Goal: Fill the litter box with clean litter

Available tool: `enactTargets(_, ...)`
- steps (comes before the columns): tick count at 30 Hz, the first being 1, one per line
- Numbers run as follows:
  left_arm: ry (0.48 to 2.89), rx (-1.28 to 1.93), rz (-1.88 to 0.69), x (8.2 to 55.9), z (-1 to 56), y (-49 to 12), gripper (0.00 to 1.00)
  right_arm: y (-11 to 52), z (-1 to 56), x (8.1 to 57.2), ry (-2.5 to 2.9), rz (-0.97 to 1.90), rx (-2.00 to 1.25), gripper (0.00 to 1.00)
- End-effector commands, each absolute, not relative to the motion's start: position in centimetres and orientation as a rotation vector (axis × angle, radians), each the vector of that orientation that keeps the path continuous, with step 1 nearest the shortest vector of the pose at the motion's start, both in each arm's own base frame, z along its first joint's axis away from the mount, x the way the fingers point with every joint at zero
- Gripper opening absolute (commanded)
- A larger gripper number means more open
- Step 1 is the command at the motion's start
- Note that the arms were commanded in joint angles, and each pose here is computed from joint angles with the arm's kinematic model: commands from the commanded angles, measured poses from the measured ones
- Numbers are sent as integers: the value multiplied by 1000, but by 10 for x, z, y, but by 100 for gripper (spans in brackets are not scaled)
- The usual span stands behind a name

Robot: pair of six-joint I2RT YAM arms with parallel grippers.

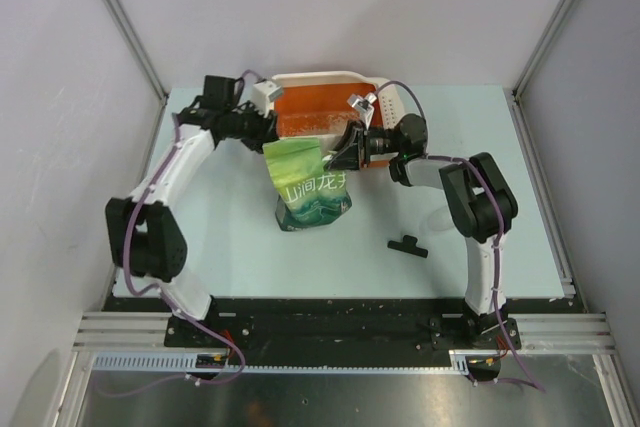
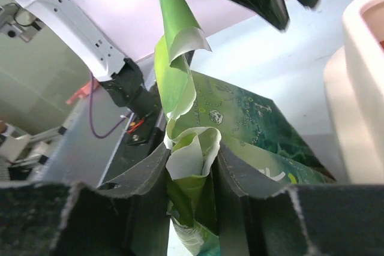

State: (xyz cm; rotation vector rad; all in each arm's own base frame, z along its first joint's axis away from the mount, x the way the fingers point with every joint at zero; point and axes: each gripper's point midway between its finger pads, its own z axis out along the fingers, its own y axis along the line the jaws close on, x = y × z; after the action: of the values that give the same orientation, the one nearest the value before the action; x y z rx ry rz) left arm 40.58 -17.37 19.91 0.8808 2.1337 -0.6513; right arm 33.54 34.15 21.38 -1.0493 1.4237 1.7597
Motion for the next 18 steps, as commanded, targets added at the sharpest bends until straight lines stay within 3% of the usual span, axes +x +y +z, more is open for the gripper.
enactTargets(1,2125,843,-509,383,217,-124,41,343,235,313,1286,1768,-1145,31)
enactTargets(5,2128,806,-476,360,223,-104,49,344,237,316,1289,1765,-1132,21)
enactTargets(10,2104,785,-461,318,230,-94,61,346,249,333,1325,1691,-1058,0)
enactTargets(13,2065,817,-481,299,235,-96,65,347,246,353,1353,1484,-1062,0)
enactTargets(18,1989,847,-711,278,250,-124,69,341,247,353,1462,1475,-1044,0)
